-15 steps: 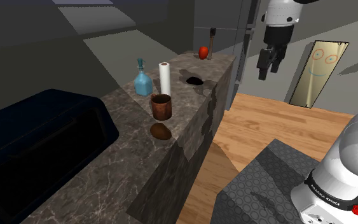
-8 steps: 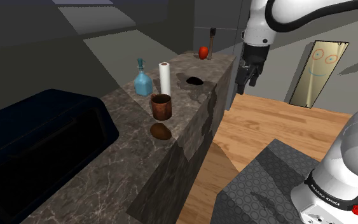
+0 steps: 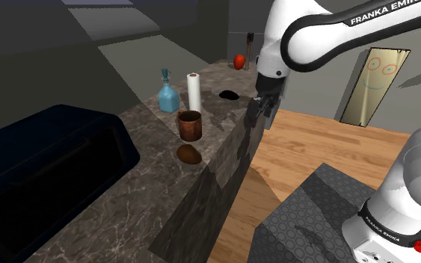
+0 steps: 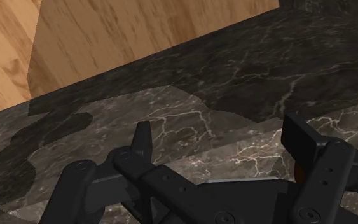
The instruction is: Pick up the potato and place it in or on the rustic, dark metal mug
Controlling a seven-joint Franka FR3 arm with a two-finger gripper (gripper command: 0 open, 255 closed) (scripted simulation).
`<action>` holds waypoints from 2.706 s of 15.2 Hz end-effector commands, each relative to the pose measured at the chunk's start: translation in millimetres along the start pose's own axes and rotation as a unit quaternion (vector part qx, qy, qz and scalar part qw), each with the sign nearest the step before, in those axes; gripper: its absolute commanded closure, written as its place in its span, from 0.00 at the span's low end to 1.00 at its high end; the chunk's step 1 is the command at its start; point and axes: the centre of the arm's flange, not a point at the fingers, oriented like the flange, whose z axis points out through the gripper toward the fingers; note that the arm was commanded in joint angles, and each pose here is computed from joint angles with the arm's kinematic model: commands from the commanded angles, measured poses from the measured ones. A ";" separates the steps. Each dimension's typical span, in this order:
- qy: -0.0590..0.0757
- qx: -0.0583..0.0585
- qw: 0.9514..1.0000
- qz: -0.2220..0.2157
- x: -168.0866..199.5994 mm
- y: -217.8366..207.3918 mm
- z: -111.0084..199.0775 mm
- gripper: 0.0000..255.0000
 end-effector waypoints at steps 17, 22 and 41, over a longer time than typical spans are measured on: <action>0.093 0.032 0.993 -0.059 96.7 -156.8 110.7 0.00; 0.097 0.034 0.993 -0.062 104.6 -165.4 135.4 0.00; 0.097 0.034 0.993 -0.062 108.2 -166.7 154.0 1.00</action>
